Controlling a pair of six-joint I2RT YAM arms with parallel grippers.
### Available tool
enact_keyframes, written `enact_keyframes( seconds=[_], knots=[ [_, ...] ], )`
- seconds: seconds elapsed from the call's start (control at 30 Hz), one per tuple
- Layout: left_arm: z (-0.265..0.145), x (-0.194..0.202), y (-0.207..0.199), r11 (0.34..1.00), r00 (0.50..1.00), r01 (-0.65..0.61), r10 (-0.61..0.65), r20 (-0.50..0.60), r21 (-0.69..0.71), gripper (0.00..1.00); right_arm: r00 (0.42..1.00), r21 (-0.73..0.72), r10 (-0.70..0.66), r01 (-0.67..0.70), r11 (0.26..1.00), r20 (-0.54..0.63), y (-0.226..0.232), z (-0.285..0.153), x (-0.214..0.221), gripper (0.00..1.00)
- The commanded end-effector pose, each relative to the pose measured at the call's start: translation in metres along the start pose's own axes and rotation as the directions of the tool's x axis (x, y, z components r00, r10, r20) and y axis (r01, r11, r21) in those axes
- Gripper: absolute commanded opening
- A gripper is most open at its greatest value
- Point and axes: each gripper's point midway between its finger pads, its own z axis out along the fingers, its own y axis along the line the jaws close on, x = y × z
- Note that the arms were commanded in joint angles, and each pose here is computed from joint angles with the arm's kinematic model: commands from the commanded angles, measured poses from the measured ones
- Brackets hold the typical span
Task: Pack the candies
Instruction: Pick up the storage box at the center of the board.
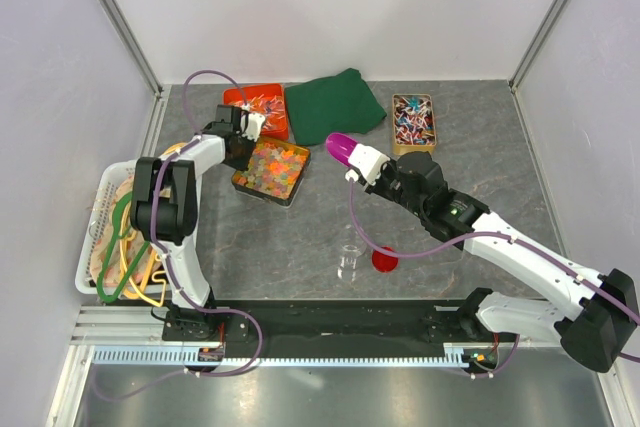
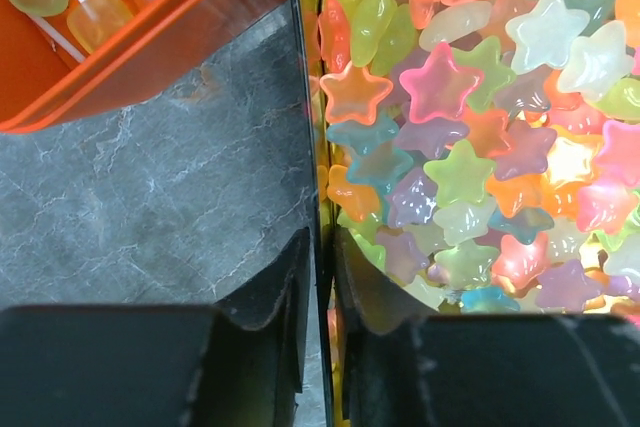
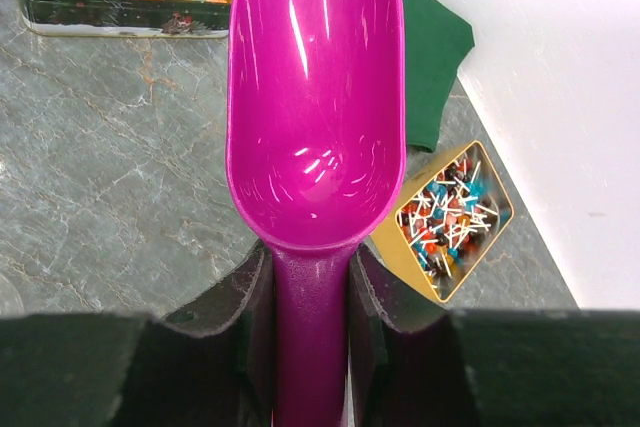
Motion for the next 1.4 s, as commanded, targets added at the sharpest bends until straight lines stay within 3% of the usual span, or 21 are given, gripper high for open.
enact_keyframes(
  seconds=[0.0, 0.07, 0.37, 0.6, 0.83, 1.17, 1.37],
  knots=[
    [0.006, -0.002, 0.002, 1.0, 1.0, -0.018, 0.018, 0.001, 0.019, 0.14, 0.999, 0.016, 0.021, -0.022, 1.0, 0.047, -0.004, 0.003, -0.011, 0.0],
    [0.006, -0.002, -0.002, 0.999, 1.0, -0.011, 0.011, -0.001, 0.041, 0.02, 0.999, 0.017, 0.022, -0.023, 1.0, 0.047, -0.004, 0.003, -0.011, 0.0],
    [-0.018, -0.021, -0.013, 0.994, 0.998, 0.014, -0.02, 0.056, 0.107, 0.02, 0.999, 0.026, 0.014, -0.015, 1.0, 0.043, -0.006, 0.003, -0.01, 0.0],
    [-0.068, -0.052, -0.024, 0.988, 0.988, 0.008, -0.032, 0.15, 0.156, 0.02, 0.999, 0.014, -0.006, 0.005, 1.0, 0.04, -0.013, 0.004, -0.024, 0.0],
    [-0.099, -0.063, -0.045, 0.987, 0.982, -0.042, 0.012, 0.188, 0.157, 0.02, 0.986, -0.025, -0.144, 0.142, 0.99, -0.081, -0.016, 0.01, -0.028, 0.0],
    [-0.111, -0.071, -0.057, 0.994, 0.968, -0.064, 0.04, 0.25, 0.087, 0.02, 0.879, -0.027, -0.417, 0.423, 0.906, -0.231, -0.006, 0.02, -0.043, 0.0],
    [-0.106, -0.068, -0.063, 0.997, 0.958, -0.049, 0.03, 0.285, 0.059, 0.02, 0.763, -0.063, -0.561, 0.574, 0.816, -0.32, 0.008, 0.027, -0.035, 0.0]
  ],
)
